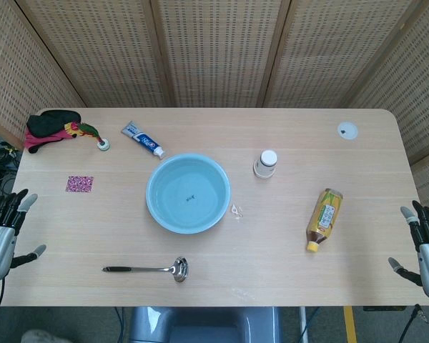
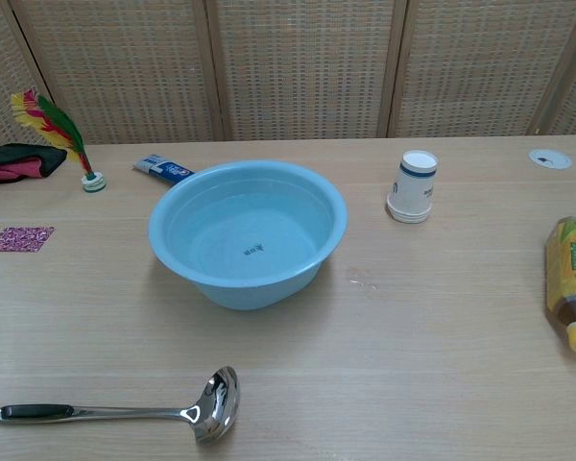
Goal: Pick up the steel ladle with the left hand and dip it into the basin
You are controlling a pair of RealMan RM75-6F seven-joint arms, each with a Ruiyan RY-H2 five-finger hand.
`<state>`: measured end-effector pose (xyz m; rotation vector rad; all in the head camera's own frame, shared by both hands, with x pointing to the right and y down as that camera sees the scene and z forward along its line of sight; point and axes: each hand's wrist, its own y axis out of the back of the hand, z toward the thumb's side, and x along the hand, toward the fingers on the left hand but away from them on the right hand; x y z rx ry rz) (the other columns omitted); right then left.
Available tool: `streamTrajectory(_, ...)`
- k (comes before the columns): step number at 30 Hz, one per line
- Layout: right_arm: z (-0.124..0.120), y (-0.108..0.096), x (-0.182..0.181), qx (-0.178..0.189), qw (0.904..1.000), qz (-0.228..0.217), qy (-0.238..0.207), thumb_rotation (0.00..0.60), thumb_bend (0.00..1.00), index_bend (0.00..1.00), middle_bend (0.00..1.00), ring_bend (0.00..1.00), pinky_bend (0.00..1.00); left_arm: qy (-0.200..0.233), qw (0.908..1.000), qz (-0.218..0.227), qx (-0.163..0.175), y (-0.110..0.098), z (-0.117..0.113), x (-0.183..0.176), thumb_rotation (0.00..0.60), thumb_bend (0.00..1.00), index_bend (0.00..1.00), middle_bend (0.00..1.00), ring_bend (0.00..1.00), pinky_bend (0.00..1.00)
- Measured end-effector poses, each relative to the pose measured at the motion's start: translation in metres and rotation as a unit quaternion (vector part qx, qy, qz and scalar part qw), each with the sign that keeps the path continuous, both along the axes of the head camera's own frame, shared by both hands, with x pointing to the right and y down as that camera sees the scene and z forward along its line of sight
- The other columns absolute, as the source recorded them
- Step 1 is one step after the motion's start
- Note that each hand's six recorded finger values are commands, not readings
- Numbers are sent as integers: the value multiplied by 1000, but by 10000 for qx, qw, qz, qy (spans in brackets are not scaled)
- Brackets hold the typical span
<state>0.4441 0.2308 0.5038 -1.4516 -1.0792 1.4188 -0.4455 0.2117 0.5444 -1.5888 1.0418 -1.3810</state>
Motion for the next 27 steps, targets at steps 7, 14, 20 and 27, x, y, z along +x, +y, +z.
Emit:
streamTrajectory(7, 0, 0, 1, 8, 10000, 35, -9, 600, 0, 0, 0, 0, 0, -35, 10000, 4, -16, 1, 1, 0, 600, 0, 0, 0, 0, 0)
streamTrajectory(14, 1, 0, 0, -22, 10000, 43, -39, 600, 0, 0, 0, 0, 0, -116, 9997, 128, -189, 4, 10, 6, 600, 0, 78, 696, 635, 681)
streamTrajectory(20, 4, -1, -1, -63, 10000, 31, -37, 600, 0, 0, 0, 0, 0, -189, 9968, 531, -559, 12, 33, 29, 600, 0, 307, 865, 794, 919)
streamTrajectory(27, 9, -3, 0, -125, 9999, 55, -4, 600, 0, 0, 0, 0, 0, -315, 9848, 1179, -1237, 29, 75, 77, 600, 86, 406, 899, 827, 955)
